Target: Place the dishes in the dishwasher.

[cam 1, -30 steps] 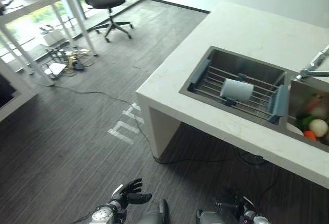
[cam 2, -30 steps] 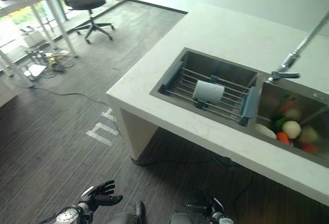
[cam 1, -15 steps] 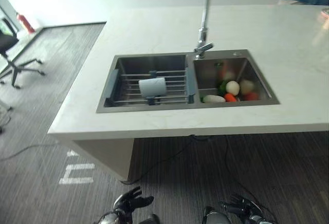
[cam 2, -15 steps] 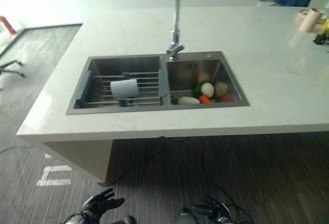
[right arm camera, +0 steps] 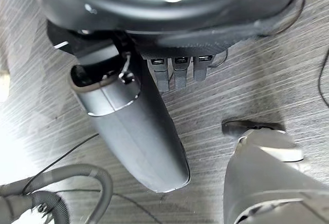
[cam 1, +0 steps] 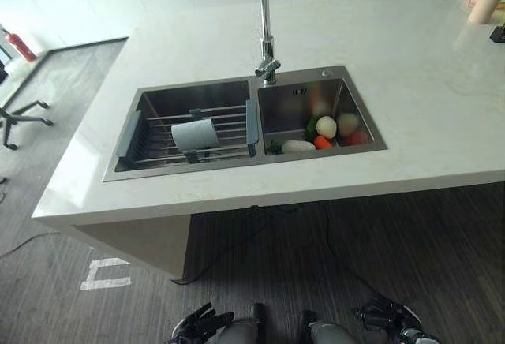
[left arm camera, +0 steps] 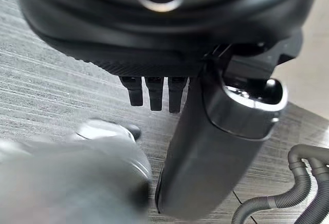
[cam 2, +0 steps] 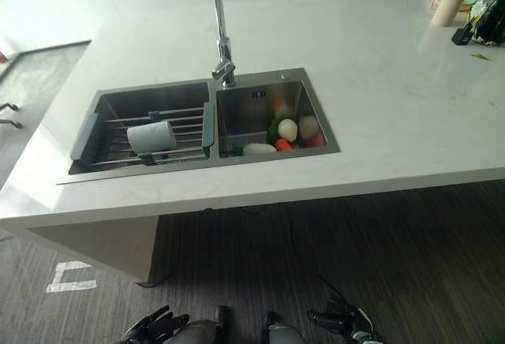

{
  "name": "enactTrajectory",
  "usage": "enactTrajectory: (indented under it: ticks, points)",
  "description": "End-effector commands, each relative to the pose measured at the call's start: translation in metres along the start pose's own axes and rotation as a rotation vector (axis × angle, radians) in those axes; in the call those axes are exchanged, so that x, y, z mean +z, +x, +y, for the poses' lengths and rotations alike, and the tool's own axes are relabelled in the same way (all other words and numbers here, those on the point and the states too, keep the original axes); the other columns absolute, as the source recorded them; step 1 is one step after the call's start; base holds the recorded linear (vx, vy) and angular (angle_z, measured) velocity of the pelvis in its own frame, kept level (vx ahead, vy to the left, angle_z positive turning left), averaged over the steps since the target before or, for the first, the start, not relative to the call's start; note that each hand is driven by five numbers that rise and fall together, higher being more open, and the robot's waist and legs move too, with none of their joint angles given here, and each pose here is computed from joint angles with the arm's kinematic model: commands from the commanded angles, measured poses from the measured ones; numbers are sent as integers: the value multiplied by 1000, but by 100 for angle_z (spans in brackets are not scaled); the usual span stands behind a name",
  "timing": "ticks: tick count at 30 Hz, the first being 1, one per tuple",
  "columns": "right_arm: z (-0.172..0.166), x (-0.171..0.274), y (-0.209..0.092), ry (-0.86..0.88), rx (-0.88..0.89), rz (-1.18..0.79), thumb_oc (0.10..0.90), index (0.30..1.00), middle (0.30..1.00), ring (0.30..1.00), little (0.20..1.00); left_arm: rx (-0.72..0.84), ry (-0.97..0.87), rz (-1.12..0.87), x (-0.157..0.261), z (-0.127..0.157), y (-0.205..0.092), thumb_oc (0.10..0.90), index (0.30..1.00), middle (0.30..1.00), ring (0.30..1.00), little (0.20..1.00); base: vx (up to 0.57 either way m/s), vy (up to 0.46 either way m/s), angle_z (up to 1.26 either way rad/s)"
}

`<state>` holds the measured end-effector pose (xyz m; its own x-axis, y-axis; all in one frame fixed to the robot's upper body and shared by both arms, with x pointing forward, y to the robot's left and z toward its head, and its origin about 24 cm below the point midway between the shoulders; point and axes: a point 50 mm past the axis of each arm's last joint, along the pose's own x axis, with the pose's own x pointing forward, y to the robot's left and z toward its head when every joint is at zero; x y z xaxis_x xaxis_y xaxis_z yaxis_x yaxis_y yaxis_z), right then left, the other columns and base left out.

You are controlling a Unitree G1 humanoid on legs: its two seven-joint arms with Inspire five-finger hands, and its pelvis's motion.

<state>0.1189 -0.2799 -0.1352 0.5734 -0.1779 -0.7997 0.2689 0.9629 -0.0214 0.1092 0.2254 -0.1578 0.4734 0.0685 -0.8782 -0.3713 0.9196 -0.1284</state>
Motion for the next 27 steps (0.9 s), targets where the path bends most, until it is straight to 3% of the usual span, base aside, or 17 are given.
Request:
enactTrajectory:
  ticks: [1, 8, 14, 19, 27]
  points:
    - [0, 7, 1, -9, -10, -40, 800, 900, 900, 900, 900, 29, -42, -30, -2, 19, -6, 800, 900, 900, 900, 900, 59, 203, -3]
    - [-1, -1, 1, 14, -45, 15, 800, 900, 900, 900, 900, 54, -60, 1, -3, 29, -8, 800, 900, 900, 900, 900, 56, 194, 4]
    - [-8, -14, -3, 7, -51, 84, 800, 900, 900, 900, 900, 77, -155, -19, -3, 35, -10, 800, 900, 900, 900, 900, 33, -113, 9]
    - [-9, -17, -4, 30, -51, 101, 800, 900, 900, 900, 900, 212, -183, -14, -8, 46, -13, 800, 900, 900, 900, 900, 105, -190, 10]
    - [-28, -22, -11, 23, -92, 125, 800, 900, 900, 900, 900, 340, -357, -167, -1, 71, -24, 800, 900, 900, 900, 900, 52, -85, 31]
